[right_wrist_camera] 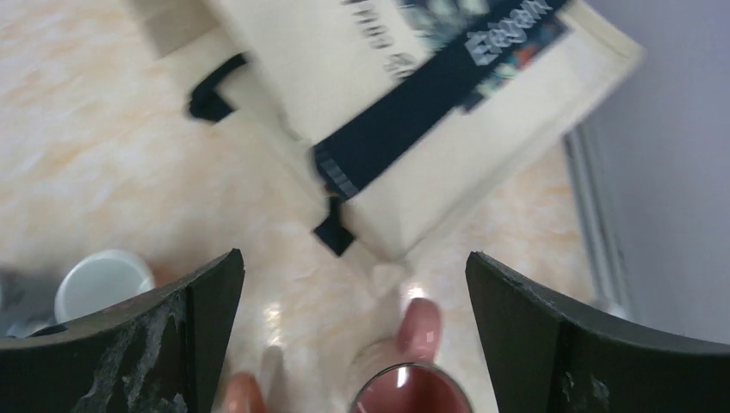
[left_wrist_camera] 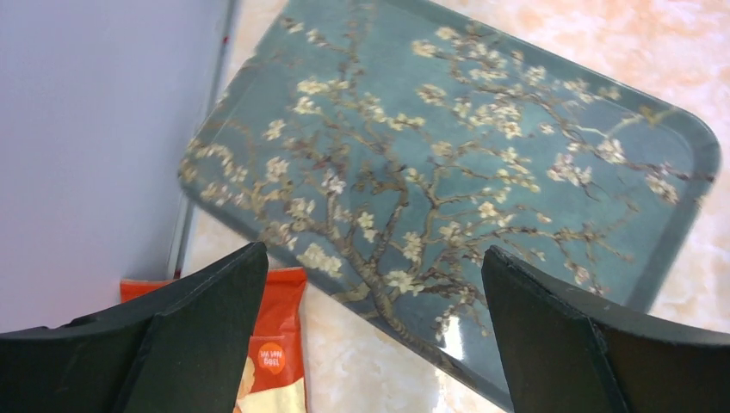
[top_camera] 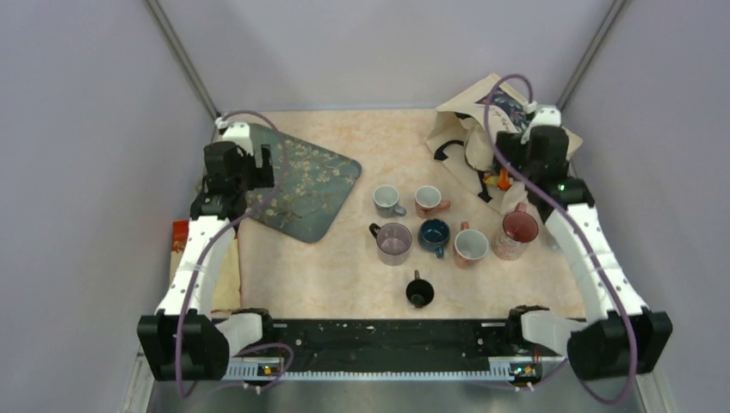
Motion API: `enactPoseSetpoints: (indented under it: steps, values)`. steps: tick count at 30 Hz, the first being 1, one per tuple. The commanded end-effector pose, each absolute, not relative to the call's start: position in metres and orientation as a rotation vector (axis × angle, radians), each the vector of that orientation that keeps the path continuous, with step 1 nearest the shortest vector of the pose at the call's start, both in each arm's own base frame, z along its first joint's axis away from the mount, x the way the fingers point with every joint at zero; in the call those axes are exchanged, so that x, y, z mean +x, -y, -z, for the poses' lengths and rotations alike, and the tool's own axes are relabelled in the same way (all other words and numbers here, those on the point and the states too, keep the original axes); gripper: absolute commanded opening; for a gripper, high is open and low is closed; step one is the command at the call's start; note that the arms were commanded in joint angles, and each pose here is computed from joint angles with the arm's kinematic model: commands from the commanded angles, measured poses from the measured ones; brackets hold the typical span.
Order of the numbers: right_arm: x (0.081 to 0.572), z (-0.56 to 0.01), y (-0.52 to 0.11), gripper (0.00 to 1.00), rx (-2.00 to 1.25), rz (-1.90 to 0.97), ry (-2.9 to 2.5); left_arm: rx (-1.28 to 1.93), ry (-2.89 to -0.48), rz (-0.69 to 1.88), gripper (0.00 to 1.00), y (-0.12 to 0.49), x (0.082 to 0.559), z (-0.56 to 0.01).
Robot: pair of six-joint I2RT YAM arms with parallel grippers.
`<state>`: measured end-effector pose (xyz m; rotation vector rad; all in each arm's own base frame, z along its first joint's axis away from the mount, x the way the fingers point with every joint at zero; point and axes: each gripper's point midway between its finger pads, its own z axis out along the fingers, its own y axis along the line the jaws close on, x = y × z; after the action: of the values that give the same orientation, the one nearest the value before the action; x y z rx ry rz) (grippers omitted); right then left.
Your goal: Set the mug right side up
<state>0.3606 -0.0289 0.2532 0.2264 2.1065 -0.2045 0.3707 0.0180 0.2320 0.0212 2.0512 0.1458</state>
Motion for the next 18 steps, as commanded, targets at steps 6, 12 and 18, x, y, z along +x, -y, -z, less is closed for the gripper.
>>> enactPoseSetpoints:
  steps: [6, 12, 18]
  values:
    - [0.321, -0.282, -0.042, 0.99, -0.054, -0.109, -1.592, -0.319, -1.761, -0.177, 0.99, -0.051, 0.348, -0.232]
    - [0.308, -0.261, -0.033, 0.99, 0.048, -0.118, -1.597, -0.312, -1.725, -0.212, 0.99, -0.056, 0.325, -0.197]
    - [0.302, -0.238, -0.024, 0.98, 0.126, -0.102, -1.613, -0.272, -1.745, -0.229, 0.99, -0.055, 0.308, -0.173]
